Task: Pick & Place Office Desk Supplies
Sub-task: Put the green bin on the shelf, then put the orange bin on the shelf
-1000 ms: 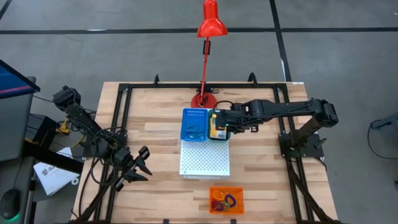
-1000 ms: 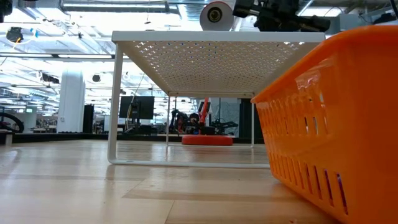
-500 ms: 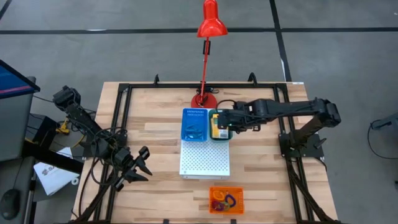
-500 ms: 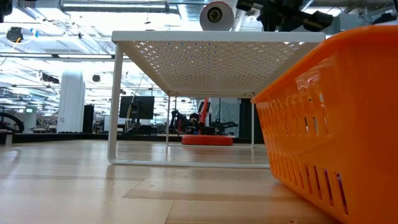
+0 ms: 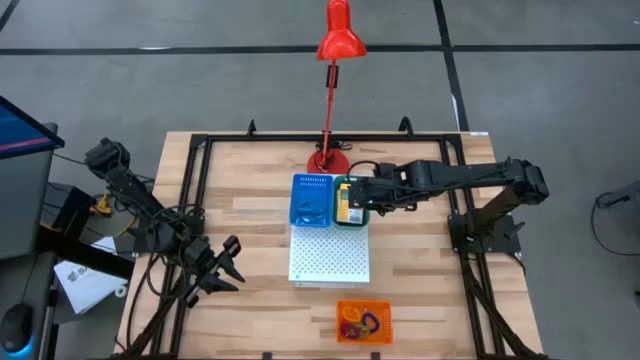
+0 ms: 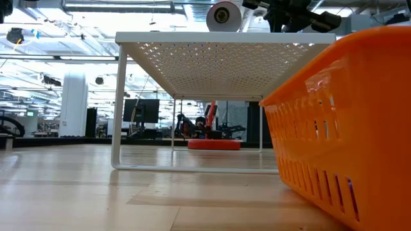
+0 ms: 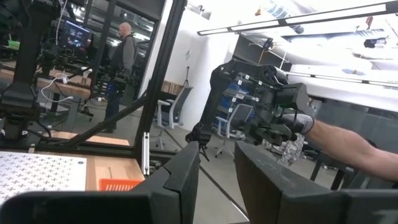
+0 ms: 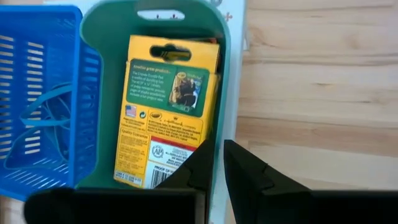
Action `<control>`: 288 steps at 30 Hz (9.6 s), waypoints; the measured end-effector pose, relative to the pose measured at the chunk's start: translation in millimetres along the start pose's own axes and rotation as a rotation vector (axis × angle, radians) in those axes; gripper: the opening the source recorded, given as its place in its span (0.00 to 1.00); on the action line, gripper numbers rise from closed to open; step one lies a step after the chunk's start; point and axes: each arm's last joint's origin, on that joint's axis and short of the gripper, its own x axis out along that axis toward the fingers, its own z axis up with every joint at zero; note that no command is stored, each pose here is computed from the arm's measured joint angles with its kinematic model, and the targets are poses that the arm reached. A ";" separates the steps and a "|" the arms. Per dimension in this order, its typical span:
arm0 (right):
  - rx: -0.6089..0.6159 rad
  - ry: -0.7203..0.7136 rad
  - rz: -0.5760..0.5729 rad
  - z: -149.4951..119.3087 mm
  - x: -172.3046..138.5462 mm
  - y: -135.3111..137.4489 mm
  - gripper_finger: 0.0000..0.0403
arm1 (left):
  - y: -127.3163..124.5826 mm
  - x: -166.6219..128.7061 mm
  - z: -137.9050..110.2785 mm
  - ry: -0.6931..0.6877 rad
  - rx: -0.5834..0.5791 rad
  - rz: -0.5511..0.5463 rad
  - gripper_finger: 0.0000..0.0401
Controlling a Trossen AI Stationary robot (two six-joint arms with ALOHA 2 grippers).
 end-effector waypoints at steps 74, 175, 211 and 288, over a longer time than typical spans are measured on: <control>-0.272 -0.046 0.237 -321.2 5.1 -96.1 0.46 | 2.5 2.5 1.6 -0.063 0.182 0.145 0.25; -1.271 -0.091 0.640 -354.1 8.3 -40.8 0.01 | 1.2 2.7 0.5 -0.050 0.186 0.096 0.25; -1.398 -0.216 0.626 -290.0 -89.3 35.2 0.01 | 0.0 2.8 0.6 -0.049 0.187 0.055 0.25; -1.621 -0.304 0.106 -225.5 -9.9 63.8 0.01 | -0.7 2.9 -2.3 -0.019 0.210 0.013 0.25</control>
